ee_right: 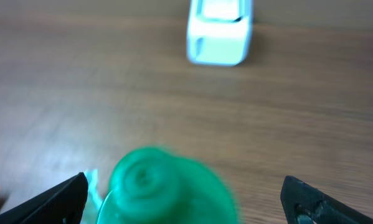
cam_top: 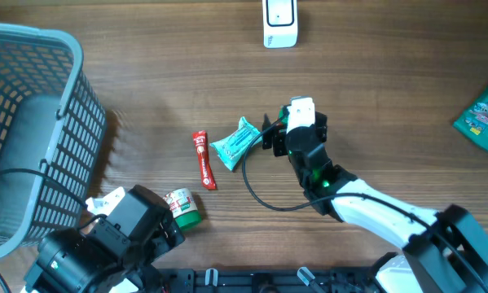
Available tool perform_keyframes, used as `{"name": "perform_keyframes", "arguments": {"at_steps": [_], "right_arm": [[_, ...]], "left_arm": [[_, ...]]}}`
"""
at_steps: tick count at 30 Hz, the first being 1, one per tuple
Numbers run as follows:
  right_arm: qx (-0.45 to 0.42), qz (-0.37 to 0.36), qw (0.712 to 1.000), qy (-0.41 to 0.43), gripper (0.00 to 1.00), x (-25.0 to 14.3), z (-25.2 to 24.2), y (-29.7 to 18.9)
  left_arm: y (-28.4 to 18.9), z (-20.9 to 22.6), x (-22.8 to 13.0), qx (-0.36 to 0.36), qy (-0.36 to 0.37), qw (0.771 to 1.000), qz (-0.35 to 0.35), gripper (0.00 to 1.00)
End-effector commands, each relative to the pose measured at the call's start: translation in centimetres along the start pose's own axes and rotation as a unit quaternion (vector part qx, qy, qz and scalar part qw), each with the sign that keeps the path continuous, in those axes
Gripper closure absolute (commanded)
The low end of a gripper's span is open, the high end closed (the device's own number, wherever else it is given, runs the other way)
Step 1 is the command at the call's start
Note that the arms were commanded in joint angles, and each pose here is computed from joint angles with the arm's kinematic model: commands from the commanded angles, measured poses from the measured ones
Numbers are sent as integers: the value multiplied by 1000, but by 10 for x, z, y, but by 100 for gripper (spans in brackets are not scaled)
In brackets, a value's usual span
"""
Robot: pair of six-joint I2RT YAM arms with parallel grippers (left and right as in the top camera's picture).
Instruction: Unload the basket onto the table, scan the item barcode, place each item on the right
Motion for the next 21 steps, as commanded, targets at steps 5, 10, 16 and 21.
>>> {"name": "perform_keyframes", "arguments": {"at_steps": [5,10,16,21], "right_arm": [[26,29,998,-40,24,-18,4,16],[22,8,999,-24,50,-12,4,16],[177,28,983,-47,54,11,25,-16],[327,89,934,-112,56,18,33,-72]], "left_arm": [[0,1,0,0,-8,1000,-2,0],[0,1,0,0,-8,1000,-2,0],[0,1,0,0,-8,1000,-2,0],[0,1,0,0,-8,1000,-2,0]]}}
Point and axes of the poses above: each gripper's point midway between its finger pads, its own y axis out along the fingers, its own z axis along the line the jaws close on, x = y × z, the point moved 10 cm from there along -y, back along the fingers, and after that the axes turned 10 degrees about y, right-handed, at the moved point
